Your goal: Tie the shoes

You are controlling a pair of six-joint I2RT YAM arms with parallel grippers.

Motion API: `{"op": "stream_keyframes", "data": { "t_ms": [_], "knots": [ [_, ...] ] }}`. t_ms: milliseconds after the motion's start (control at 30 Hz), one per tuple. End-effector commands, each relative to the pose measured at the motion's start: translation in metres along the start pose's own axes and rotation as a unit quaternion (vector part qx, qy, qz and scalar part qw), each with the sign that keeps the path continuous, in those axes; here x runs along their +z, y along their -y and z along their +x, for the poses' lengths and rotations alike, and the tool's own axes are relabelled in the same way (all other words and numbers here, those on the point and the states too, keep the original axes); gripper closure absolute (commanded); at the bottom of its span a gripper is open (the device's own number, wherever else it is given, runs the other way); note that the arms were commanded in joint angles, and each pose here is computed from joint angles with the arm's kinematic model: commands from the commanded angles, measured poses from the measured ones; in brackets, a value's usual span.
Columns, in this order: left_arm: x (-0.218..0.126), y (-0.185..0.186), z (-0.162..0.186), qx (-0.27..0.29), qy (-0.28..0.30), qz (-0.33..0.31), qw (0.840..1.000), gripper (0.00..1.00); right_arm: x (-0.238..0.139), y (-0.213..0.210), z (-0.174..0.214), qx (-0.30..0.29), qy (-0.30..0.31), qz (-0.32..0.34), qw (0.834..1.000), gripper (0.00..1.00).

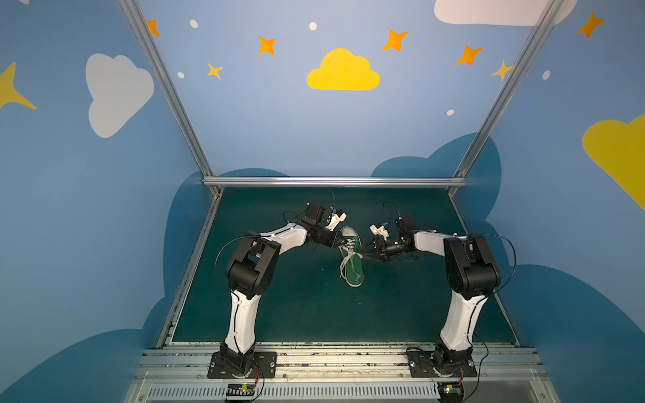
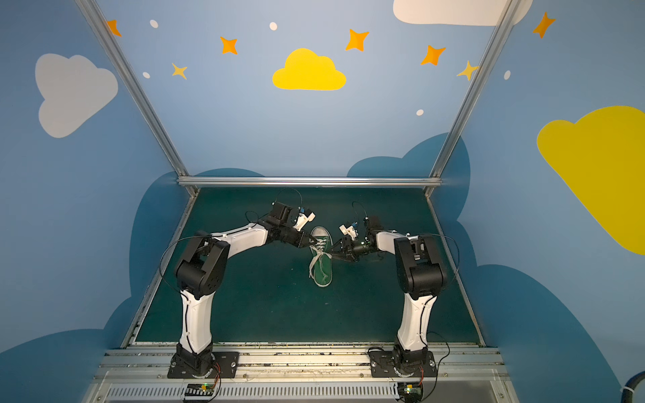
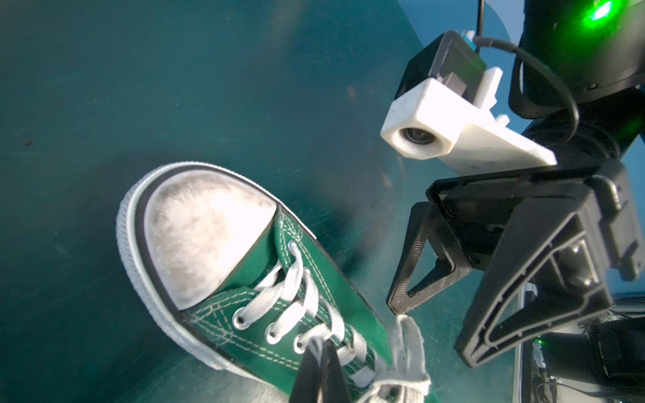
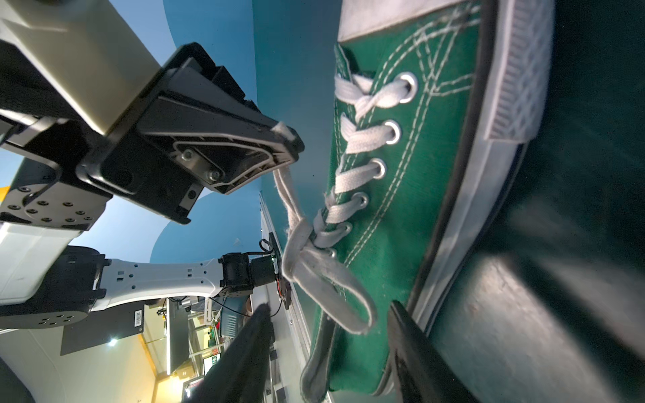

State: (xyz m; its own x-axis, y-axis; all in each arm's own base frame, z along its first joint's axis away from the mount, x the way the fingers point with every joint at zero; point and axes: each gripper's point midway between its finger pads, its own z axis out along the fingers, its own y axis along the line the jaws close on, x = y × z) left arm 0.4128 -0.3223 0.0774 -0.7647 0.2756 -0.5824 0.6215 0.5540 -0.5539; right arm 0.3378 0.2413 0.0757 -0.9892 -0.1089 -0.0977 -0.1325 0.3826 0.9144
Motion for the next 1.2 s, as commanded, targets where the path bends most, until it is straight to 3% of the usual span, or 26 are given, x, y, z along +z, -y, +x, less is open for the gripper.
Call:
{"op": "stream_keyframes", "data": {
  "t_ms": [0, 567, 1033, 1167],
  "knots": [
    [0.002, -0.01, 0.009, -0.013, -0.004, 0.001, 1.0, 0.97, 0.005, -0.002, -0.004, -0.004, -0.004, -0.013, 1.0, 0.45],
    [0.005, -0.015, 0.014, -0.024, -0.001, 0.005, 1.0, 0.97, 0.016, -0.02, -0.003, -0.023, -0.02, -0.044, 0.999, 0.45],
    [0.002, -0.012, 0.009, -0.019, 0.0, 0.004, 1.0, 0.97, 0.014, -0.021, -0.003, -0.021, -0.021, -0.047, 0.998, 0.65],
    [0.0, -0.011, 0.007, -0.015, 0.001, 0.003, 1.0, 0.97, 0.014, -0.021, -0.002, -0.019, -0.023, -0.045, 0.999, 0.77]
  ]
}}
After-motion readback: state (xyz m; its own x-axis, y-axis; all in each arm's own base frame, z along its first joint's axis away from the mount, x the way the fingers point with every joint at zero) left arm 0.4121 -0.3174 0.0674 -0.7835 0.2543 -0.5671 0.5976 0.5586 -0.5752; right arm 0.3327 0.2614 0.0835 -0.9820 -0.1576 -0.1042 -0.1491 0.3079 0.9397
